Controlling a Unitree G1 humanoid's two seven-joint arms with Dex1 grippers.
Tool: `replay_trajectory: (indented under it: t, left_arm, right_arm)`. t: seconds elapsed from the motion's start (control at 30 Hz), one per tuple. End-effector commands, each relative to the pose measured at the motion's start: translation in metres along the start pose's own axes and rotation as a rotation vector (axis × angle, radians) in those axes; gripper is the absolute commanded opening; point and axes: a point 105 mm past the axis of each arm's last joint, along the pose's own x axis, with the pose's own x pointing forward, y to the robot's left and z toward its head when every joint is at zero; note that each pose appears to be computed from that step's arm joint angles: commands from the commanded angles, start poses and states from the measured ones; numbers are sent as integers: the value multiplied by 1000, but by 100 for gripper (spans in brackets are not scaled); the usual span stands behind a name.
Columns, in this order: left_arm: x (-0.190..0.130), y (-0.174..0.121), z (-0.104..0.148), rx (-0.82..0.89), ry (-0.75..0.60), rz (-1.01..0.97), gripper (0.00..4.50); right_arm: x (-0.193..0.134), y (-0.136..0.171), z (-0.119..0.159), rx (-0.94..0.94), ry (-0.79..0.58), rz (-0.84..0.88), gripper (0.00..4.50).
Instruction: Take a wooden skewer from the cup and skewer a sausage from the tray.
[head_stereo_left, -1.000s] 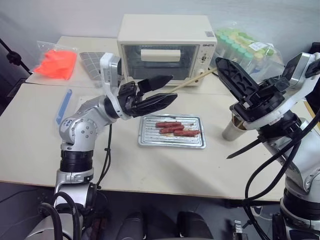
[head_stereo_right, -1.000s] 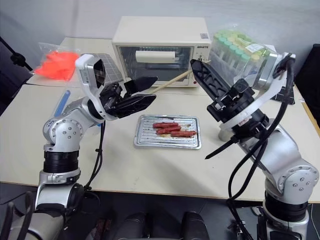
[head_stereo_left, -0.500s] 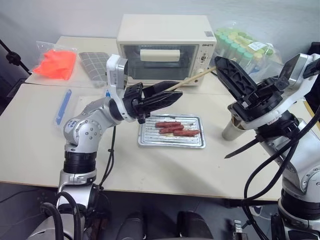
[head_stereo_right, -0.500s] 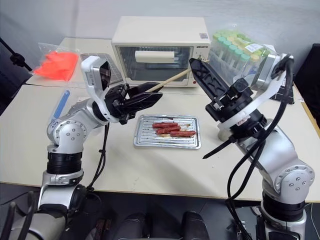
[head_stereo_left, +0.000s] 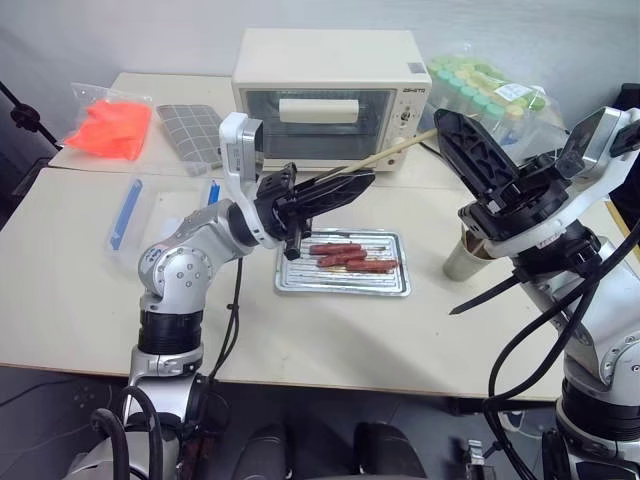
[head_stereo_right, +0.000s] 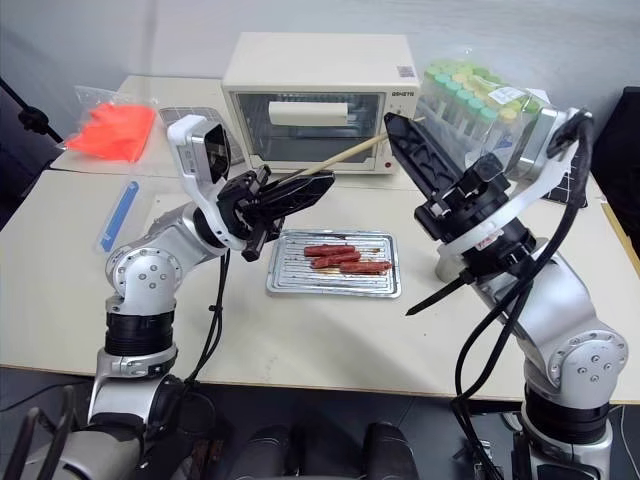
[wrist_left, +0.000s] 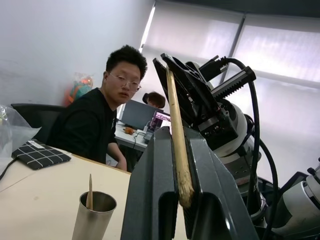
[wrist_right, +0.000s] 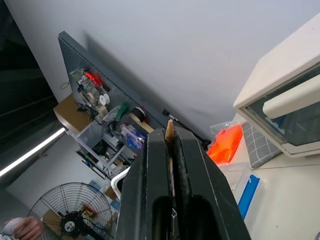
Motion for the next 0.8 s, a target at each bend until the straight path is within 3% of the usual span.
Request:
replay_trajectory:
  t: [0.03,0.13,0.43,0.67,0.8]
  left_arm:
    - [2,-7,10,32,-34,-22,6]
    - [1,-5,9,26,-23,-11,6]
    - [3,-3,20,27,-64,6,228]
    - [5,-6,23,13,-87,-8,228]
    - [5,-7,20,18,-82,-5,142]
  right_arm:
    - [-1,6,4,-9,-24,27,0]
    - [-1,5,5,-11,-25,24,0]
    - [-1,2,8,-21,-36,8,0]
    - [-1,-1,5,-20,-33,-2,0]
    - [0,1,8,-17,-47,7,0]
